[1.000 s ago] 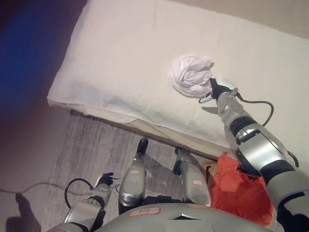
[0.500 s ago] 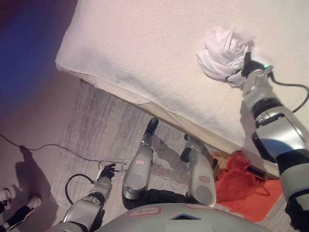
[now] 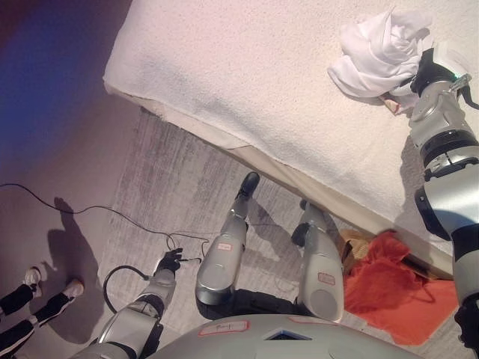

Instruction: Put the clothes on the bed into the basket.

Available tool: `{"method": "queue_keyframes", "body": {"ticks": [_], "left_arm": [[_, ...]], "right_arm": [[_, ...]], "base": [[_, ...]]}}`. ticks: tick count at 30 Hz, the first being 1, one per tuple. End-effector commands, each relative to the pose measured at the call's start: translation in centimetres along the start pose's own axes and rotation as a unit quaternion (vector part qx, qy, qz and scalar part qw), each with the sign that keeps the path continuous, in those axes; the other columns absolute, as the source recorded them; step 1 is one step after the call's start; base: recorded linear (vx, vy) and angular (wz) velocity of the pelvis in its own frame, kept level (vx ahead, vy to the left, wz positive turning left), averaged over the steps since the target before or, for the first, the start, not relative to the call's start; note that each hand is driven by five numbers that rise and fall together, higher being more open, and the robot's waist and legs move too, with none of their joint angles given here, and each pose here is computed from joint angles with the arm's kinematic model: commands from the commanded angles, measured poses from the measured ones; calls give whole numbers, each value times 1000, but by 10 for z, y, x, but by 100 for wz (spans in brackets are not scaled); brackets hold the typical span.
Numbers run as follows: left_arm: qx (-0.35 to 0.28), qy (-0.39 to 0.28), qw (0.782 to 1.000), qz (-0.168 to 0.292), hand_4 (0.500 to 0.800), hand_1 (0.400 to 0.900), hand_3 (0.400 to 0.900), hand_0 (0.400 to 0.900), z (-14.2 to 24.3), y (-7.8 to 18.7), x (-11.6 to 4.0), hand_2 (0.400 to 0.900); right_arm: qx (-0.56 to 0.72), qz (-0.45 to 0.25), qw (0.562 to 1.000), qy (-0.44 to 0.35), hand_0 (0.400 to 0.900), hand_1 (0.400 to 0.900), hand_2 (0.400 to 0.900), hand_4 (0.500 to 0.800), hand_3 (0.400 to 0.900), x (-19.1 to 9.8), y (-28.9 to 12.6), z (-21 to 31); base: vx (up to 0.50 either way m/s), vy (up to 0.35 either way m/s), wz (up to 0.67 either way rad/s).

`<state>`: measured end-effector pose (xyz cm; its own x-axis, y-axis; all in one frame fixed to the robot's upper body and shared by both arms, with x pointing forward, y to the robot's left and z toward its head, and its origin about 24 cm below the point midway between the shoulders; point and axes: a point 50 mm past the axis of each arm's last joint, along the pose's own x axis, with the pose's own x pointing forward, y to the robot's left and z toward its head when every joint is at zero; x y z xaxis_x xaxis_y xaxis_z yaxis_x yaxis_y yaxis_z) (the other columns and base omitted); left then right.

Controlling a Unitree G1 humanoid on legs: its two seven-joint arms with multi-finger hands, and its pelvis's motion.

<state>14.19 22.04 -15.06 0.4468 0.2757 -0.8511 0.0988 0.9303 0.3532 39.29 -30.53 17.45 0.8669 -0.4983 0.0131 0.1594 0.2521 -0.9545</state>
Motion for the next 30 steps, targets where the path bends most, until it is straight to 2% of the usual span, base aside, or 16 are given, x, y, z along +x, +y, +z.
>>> {"method": "queue_keyframes", "body": {"ticks": [1,16,24,30], "left_arm": [[31,57,997,36,800,900,900,900,-36,28,-3,900],[27,80,996,42,800,900,900,900,-49,32,-5,900],[16,87,995,50,800,900,900,900,-47,36,-4,900],[8,113,992,51,800,900,900,900,-58,42,-7,900]], "right_arm": [[26,-29,996,-84,400,400,400,500,400,0,-24,42],[71,-14,994,-80,400,400,400,500,400,0,-14,30],[60,19,995,-79,400,400,400,500,400,-5,10,8],[63,37,996,-57,400,400,400,500,400,-5,12,-20]], "base": [[7,16,-5],[21,16,-6],[72,70,-49],[54,38,-59]]}}
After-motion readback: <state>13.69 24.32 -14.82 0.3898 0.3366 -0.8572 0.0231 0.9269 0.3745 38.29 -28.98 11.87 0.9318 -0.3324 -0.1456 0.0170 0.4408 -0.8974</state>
